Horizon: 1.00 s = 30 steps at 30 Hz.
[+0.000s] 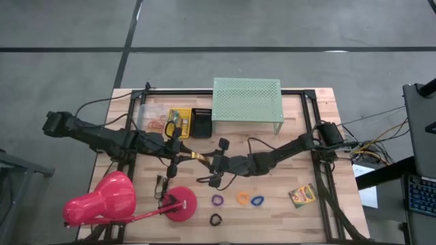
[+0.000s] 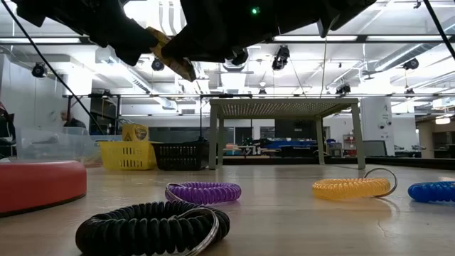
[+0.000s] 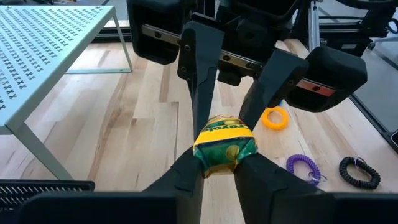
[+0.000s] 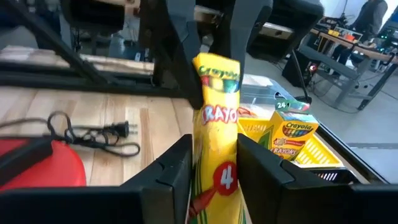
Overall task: Pick & Place Office Desk Supplies
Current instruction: Put the crayon into the yellow bin
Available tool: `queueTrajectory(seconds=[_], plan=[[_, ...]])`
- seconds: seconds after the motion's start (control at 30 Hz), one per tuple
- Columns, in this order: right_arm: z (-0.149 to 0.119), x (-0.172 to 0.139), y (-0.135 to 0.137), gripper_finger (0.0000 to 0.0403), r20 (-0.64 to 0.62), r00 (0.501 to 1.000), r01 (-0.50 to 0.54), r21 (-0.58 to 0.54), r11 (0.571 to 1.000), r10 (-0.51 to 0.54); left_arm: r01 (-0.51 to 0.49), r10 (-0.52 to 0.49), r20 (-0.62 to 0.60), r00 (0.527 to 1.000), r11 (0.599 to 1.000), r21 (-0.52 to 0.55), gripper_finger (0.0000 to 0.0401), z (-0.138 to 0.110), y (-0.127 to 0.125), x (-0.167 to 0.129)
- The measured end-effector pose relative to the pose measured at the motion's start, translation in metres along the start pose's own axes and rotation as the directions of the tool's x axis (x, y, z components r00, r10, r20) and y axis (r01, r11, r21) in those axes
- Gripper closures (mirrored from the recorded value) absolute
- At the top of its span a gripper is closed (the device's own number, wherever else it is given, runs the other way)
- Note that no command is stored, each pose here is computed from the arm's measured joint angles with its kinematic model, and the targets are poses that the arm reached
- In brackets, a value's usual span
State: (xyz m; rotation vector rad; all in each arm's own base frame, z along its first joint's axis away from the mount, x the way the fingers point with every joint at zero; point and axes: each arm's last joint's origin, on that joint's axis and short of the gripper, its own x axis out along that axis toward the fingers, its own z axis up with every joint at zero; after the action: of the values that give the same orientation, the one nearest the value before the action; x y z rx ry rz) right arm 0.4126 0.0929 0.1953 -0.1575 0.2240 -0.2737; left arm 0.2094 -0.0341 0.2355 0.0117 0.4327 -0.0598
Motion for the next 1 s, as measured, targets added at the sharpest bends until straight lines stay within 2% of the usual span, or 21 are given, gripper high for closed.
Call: queueTrajectory(seconds=[0.4,0.53,0.67,0.77,0.83,0.9,1.0], plan=[[-0.004,0.000,0.001,0.0208,-0.039,0.999,-0.003,-0.016,1.000,0.003,-0.021,0.021,-0.002,1.000,1.000,0.001,0.0323,0.000,0.001,0.000],[-0.009,0.000,0.000,0.0184,-0.079,0.997,0.005,-0.030,1.000,-0.008,-0.122,0.122,-0.026,0.992,0.993,0.007,0.0323,-0.003,0.004,0.000],[-0.014,-0.001,-0.002,0.0167,-0.133,0.990,0.040,-0.034,0.999,-0.045,-0.267,0.268,-0.043,0.963,0.963,0.018,0.0323,-0.005,0.008,-0.001],[-0.020,-0.002,-0.001,0.0160,-0.182,0.981,0.054,-0.046,0.998,-0.061,-0.415,0.415,-0.027,0.909,0.910,0.018,0.0323,-0.004,0.013,-0.003],[-0.024,-0.004,0.000,0.0158,-0.212,0.975,0.052,-0.036,0.998,-0.059,-0.511,0.511,-0.024,0.859,0.859,0.025,0.0323,-0.005,0.015,-0.004],[-0.026,-0.004,-0.001,0.0159,-0.234,0.970,0.064,-0.022,0.998,-0.068,-0.604,0.604,-0.015,0.797,0.797,0.029,0.0323,-0.005,0.018,-0.006],[-0.030,-0.004,-0.003,0.0161,-0.264,0.961,0.086,-0.006,0.996,-0.084,-0.738,0.738,-0.001,0.674,0.674,0.029,0.0323,-0.004,0.022,-0.010]])
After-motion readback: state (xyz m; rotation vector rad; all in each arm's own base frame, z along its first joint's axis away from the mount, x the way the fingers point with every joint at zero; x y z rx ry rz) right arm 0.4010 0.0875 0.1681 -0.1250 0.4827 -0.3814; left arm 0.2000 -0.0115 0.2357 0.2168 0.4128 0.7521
